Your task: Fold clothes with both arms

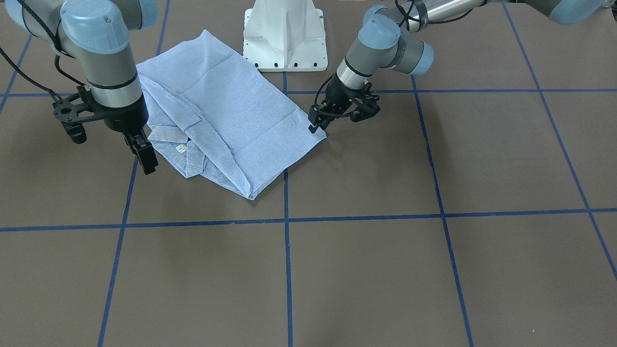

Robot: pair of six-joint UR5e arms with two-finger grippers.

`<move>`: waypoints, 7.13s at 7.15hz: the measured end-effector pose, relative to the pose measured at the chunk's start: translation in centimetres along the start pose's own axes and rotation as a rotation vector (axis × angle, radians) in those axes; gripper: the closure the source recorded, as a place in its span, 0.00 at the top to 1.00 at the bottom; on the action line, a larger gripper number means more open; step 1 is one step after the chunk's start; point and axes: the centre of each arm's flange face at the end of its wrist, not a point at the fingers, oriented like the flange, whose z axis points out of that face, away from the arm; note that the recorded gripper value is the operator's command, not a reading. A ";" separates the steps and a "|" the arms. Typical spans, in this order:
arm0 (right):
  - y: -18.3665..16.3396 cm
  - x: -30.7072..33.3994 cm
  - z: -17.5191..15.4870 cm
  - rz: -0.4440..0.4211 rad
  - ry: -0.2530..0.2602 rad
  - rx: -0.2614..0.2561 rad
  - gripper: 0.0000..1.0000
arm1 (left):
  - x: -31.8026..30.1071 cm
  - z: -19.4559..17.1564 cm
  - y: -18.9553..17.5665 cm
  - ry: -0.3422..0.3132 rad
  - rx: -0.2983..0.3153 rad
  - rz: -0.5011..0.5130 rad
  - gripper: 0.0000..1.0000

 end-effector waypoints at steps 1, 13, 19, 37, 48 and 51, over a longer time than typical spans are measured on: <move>0.0 0.0 0.1 0.000 0.001 0.001 1.00 | -0.1 0.0 -0.3 -0.002 0.005 0.000 0.00; 2.7 -1.3 1.0 -0.039 -0.089 -0.041 1.00 | 13.7 -0.3 -33.0 0.035 0.413 0.310 0.65; 18.3 -2.5 2.2 -0.310 -0.195 -0.093 1.00 | 5.6 -14.1 -36.2 0.114 0.243 0.392 0.66; 27.7 2.3 8.2 -1.437 0.159 -0.045 1.00 | -2.2 -19.2 -33.9 0.117 0.184 0.387 0.66; 25.1 -1.3 7.8 -1.387 0.125 0.001 1.00 | -1.3 -20.3 -33.0 0.139 0.189 0.400 0.66; 21.0 -1.7 9.4 -1.363 0.164 0.017 1.00 | -1.5 -20.3 -33.1 0.136 0.190 0.397 0.66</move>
